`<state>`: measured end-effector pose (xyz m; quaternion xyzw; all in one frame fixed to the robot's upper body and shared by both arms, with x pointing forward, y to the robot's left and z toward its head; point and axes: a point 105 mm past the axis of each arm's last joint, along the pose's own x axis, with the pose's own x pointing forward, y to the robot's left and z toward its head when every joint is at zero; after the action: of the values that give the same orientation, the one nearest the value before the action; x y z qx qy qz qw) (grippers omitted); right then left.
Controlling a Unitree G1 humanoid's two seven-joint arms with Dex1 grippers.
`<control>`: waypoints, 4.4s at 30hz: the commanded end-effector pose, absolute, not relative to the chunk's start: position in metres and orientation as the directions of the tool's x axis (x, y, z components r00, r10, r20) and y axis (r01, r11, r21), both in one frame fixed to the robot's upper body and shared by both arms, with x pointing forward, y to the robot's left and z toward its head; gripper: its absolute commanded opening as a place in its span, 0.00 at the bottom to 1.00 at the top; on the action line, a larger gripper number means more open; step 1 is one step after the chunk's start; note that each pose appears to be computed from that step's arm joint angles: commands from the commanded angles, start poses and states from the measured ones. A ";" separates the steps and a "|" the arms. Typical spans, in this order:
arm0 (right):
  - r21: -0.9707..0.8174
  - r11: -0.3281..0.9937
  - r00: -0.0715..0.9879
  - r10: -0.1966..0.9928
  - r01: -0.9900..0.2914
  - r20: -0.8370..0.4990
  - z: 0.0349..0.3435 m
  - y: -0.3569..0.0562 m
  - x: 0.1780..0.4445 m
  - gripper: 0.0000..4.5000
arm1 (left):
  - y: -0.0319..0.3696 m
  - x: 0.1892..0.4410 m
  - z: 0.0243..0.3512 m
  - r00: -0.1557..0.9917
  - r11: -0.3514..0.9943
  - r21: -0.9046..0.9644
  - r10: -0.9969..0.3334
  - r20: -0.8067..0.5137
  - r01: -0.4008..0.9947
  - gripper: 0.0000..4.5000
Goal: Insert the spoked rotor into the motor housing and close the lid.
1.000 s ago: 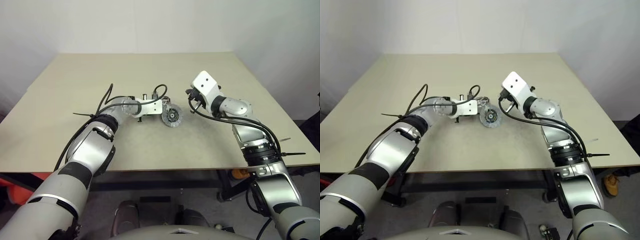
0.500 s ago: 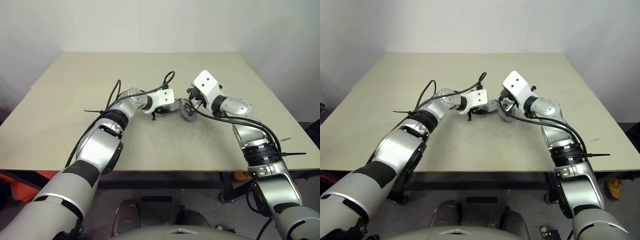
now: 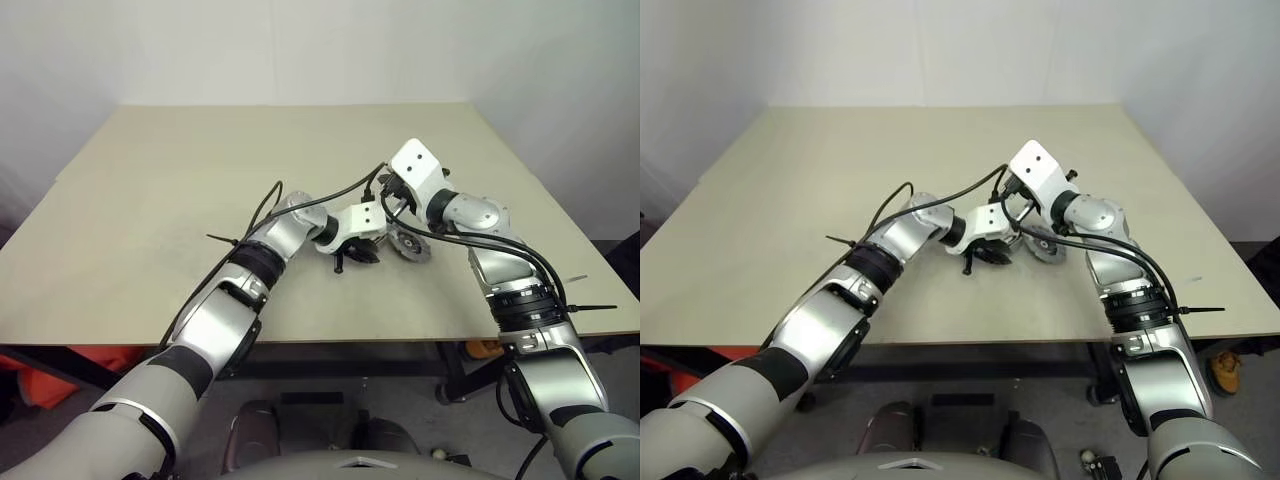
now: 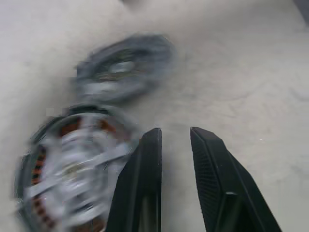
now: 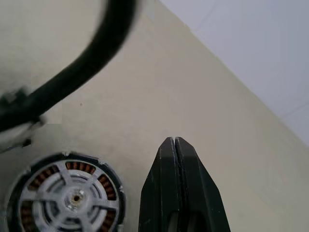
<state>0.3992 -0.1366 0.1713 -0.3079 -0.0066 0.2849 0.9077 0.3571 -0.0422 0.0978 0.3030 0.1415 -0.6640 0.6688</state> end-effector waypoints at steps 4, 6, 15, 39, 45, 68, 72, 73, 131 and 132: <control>-0.593 0.656 0.847 0.524 -0.466 -0.087 0.195 -0.137 0.399 0.00 | -0.039 0.359 0.107 0.122 -0.040 0.264 -0.811 -0.572 0.964 0.35; -0.594 0.655 0.846 0.525 -0.468 -0.087 0.195 -0.137 0.399 0.00 | -0.039 0.359 0.111 0.124 -0.030 0.262 -0.825 -0.551 0.965 0.35; -0.606 0.609 0.824 0.548 -0.512 -0.145 0.185 -0.139 0.395 0.00 | -0.021 0.353 0.162 0.124 0.078 0.160 -0.945 -0.303 0.984 0.35; -0.598 -0.065 0.413 0.663 -0.799 -0.624 0.124 -0.127 0.357 0.04 | 0.110 0.347 0.147 0.726 0.733 -0.067 -0.680 -0.104 0.677 0.35; -0.636 -0.118 0.437 0.631 -0.763 -0.641 0.116 -0.122 0.373 0.26 | 0.116 0.346 0.145 0.754 0.761 -0.082 -0.649 -0.103 0.644 0.35; -0.632 -0.139 0.428 0.623 -0.763 -0.654 0.107 -0.121 0.380 0.26 | 0.126 0.348 0.134 0.793 0.804 -0.098 -0.595 -0.134 0.587 0.35; -0.648 -0.119 0.464 0.602 -0.752 -0.649 0.107 -0.125 0.387 0.26 | 0.126 0.349 0.132 0.794 0.806 -0.098 -0.592 -0.140 0.584 0.35; -0.652 -0.111 0.471 0.602 -0.750 -0.645 0.108 -0.126 0.388 0.26 | 0.126 0.349 0.132 0.794 0.807 -0.098 -0.591 -0.142 0.583 0.35; 0.746 0.663 0.721 0.542 -0.053 -0.431 0.077 -0.168 0.315 1.00 | 0.126 0.354 0.118 0.773 0.794 -0.108 -0.608 -0.182 0.599 0.35; 0.747 0.663 0.724 0.540 -0.051 -0.429 0.077 -0.168 0.316 1.00 | 0.126 0.354 0.118 0.773 0.794 -0.108 -0.607 -0.183 0.598 0.35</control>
<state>0.3147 -0.1694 0.0760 0.3737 0.3297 0.1764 0.8488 0.3507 0.1253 0.1026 -0.0299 0.1328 -0.3165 0.9388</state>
